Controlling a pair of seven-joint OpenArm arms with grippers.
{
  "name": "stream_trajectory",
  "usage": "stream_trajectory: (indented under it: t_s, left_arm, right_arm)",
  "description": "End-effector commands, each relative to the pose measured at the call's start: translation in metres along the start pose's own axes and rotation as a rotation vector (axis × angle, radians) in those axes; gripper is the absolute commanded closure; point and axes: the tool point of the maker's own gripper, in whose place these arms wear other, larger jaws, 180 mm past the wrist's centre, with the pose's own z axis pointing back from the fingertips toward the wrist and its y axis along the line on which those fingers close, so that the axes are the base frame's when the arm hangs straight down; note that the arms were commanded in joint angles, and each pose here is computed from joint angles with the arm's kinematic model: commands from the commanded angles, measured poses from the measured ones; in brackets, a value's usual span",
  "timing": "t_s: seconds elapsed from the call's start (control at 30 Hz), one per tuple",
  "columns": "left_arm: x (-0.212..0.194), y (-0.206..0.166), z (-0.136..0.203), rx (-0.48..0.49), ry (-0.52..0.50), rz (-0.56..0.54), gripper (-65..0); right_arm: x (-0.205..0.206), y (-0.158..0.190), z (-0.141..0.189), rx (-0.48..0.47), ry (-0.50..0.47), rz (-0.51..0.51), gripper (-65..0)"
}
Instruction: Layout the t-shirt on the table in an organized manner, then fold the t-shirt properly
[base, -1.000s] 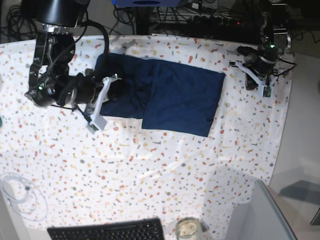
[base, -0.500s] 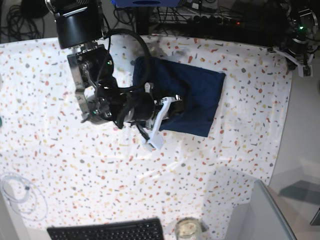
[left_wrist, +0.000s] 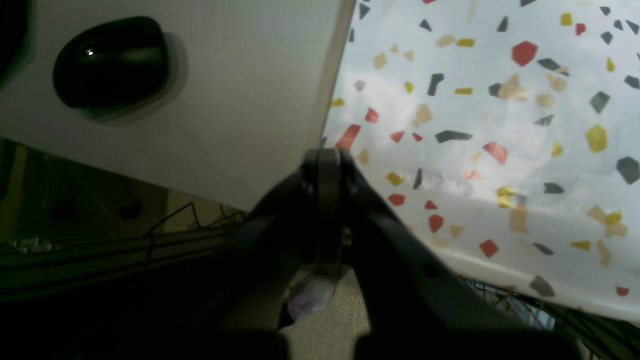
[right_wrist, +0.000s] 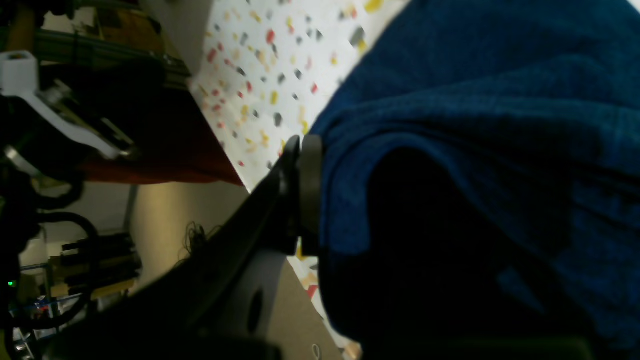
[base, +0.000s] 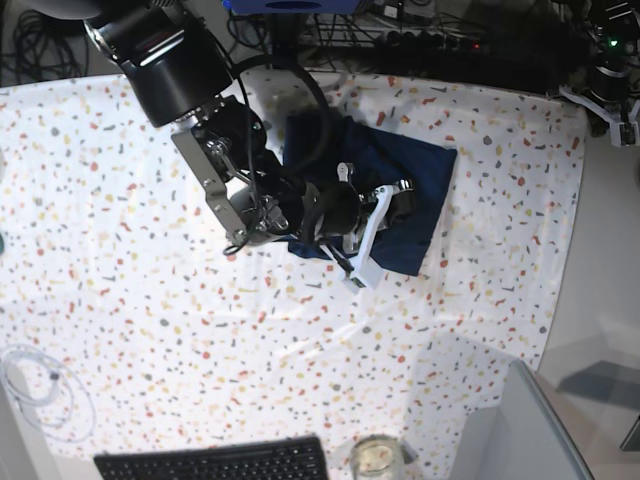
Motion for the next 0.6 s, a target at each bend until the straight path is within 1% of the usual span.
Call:
stream_trajectory:
  t_s: [0.0, 0.07, 0.27, 0.33, 0.53, 0.57]
  left_arm:
    - [0.008, 0.007, 0.002, 0.012, -0.026, -0.011, 0.0]
    - [0.008, 0.005, 0.001, 0.007, -0.026, -0.013, 0.0]
    - [0.008, 0.001, 0.000, 0.003, -0.026, -0.001, 0.0]
    - [0.007, 0.000, 0.000, 0.002, -0.025, 0.000, 0.0]
    - [0.006, -0.001, 0.001, 0.001, -0.022, 0.000, 0.0]
    - [0.005, 0.000, 0.001, 0.001, -0.020, 0.000, 0.0]
  right_arm:
    - [0.024, 0.013, 0.001, 0.022, -0.057, 0.005, 0.0]
    - [0.026, 0.010, 0.001, -0.001, -0.060, -0.023, 0.0]
    - [0.028, 0.002, 0.000, -0.021, -0.049, -0.037, 0.0]
    - [0.030, 0.002, -0.001, -0.023, -0.059, -0.038, 0.0]
    - [0.027, 0.024, -0.016, 0.003, -0.086, 0.044, -0.6]
    - [0.026, 0.027, -0.018, 0.007, -0.085, 0.055, -2.9]
